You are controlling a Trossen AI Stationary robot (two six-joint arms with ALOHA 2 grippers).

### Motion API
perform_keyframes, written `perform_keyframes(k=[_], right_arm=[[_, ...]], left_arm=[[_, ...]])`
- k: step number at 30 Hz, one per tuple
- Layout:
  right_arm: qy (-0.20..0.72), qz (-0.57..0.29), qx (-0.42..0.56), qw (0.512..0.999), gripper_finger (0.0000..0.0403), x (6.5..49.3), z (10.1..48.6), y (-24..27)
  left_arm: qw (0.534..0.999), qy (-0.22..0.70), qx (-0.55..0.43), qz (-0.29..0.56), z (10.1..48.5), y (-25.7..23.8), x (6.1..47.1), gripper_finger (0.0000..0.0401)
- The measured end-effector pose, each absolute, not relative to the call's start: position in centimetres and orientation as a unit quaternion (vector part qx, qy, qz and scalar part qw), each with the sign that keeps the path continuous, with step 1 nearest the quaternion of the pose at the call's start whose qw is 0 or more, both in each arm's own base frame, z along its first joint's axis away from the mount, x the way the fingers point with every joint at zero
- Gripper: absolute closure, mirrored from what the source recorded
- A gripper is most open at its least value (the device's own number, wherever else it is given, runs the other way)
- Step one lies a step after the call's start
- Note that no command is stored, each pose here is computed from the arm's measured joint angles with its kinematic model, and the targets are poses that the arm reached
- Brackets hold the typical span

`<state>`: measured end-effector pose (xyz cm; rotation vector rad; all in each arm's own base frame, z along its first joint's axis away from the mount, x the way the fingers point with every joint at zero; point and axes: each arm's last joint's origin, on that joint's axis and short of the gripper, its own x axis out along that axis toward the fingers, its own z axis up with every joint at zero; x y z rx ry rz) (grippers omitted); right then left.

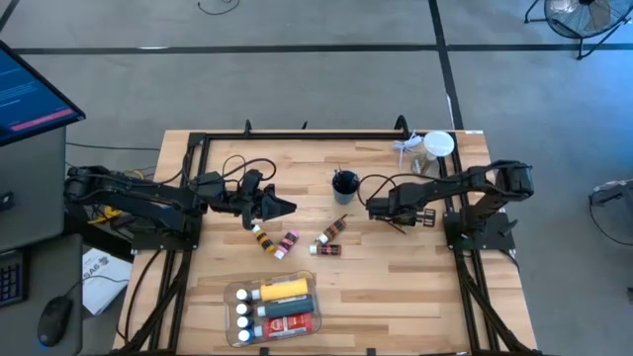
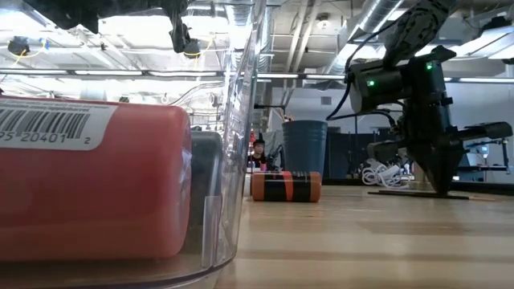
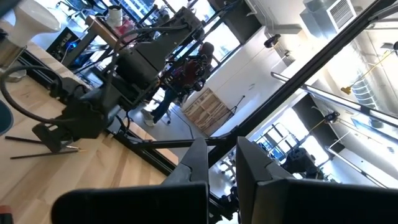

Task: Pick & Place Paint Supplies
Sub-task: Adjust the paint brushes on the table, then put the bottom small brown paint bottle into the transparent bin

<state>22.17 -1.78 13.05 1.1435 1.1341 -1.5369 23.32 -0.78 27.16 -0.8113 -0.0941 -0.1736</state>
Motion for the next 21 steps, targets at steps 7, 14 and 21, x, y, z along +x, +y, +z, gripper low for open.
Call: perform_keyframes(k=[7,14,21], right_arm=[[0.467,-0.608,0.453,0.456,0.0403,22.2,13.1,-0.6],[0.451,-0.599,0.474,0.461,0.0403,22.1,14.0,0.2],[0.422,-0.576,0.492,0.498,0.0403,21.6,15.9,1.0]], left_arm=[[0.914,-0.046,-0.394,-0.084,27.2,-0.8,23.3,0.0399],[0.914,-0.045,-0.394,-0.085,27.2,-0.8,23.3,0.0399],[0.914,-0.045,-0.394,-0.085,27.2,-0.8,23.3,0.0399]])
